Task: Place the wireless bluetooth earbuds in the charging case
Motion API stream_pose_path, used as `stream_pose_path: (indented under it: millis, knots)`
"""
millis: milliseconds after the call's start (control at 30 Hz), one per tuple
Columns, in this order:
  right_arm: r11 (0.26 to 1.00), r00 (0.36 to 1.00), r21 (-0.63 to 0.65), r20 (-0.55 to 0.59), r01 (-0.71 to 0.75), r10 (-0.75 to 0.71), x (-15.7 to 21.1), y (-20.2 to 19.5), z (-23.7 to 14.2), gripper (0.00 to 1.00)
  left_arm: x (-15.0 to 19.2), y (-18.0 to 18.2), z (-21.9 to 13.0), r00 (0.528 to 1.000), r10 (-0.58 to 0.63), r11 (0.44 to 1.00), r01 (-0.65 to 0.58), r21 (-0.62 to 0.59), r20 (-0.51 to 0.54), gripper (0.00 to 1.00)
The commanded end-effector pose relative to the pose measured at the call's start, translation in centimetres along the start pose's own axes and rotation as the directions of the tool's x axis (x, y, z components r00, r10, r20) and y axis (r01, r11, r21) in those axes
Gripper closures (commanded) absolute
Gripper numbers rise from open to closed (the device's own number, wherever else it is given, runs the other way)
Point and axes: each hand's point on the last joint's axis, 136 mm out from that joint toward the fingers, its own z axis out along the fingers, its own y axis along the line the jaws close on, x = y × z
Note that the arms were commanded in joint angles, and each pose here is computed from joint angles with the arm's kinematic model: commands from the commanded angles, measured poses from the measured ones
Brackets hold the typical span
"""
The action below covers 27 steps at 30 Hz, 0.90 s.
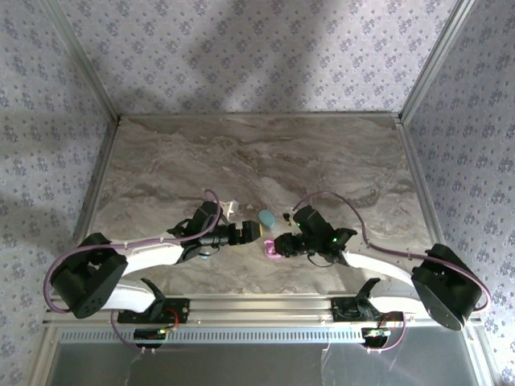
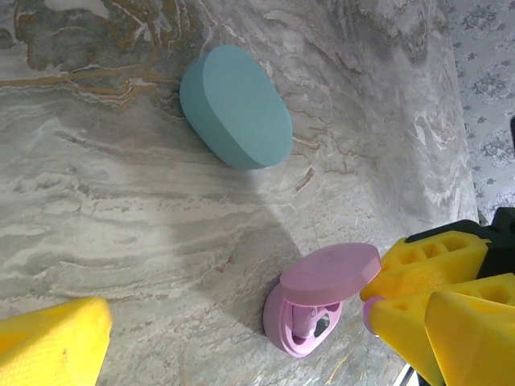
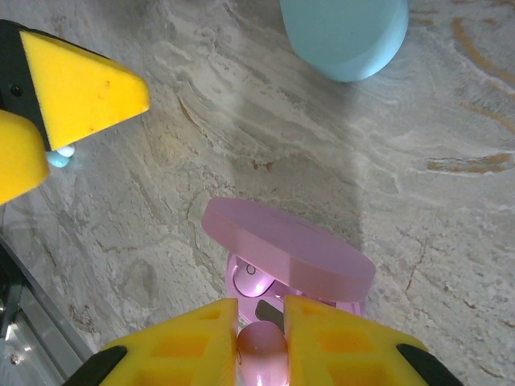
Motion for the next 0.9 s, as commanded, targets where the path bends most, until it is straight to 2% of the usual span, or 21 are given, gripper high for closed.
stream_pose_path:
  millis: [0, 333, 533, 867]
  knots:
    - [0.999, 0.999, 0.002, -0.007, 0.048, -0.048, 0.0, 0.3, 0.5, 0.78, -0.3, -0.2, -0.6, 0.999, 0.003, 1.000, -0.003, 0.000, 0.036, 0.00]
    - [0.993, 0.994, 0.061, -0.022, 0.105, -0.104, 0.3, 0.5, 1.6, 0.78, -0.2, 0.0, -1.1, 0.999, 0.012, 1.000, -0.012, -0.010, 0.044, 0.00]
    - [0.983, 0.988, 0.106, 0.024, 0.148, -0.152, -0.1, 0.7, 1.2, 0.78, -0.1, 0.2, -1.3, 0.999, 0.011, 1.000, -0.010, -0.015, 0.047, 0.00]
    - [0.978, 0.977, 0.111, 0.105, 0.175, -0.187, -0.7, 0.9, -0.1, 0.77, 0.3, 0.6, -1.5, 0.999, 0.010, 1.000, -0.009, -0.025, 0.044, 0.00]
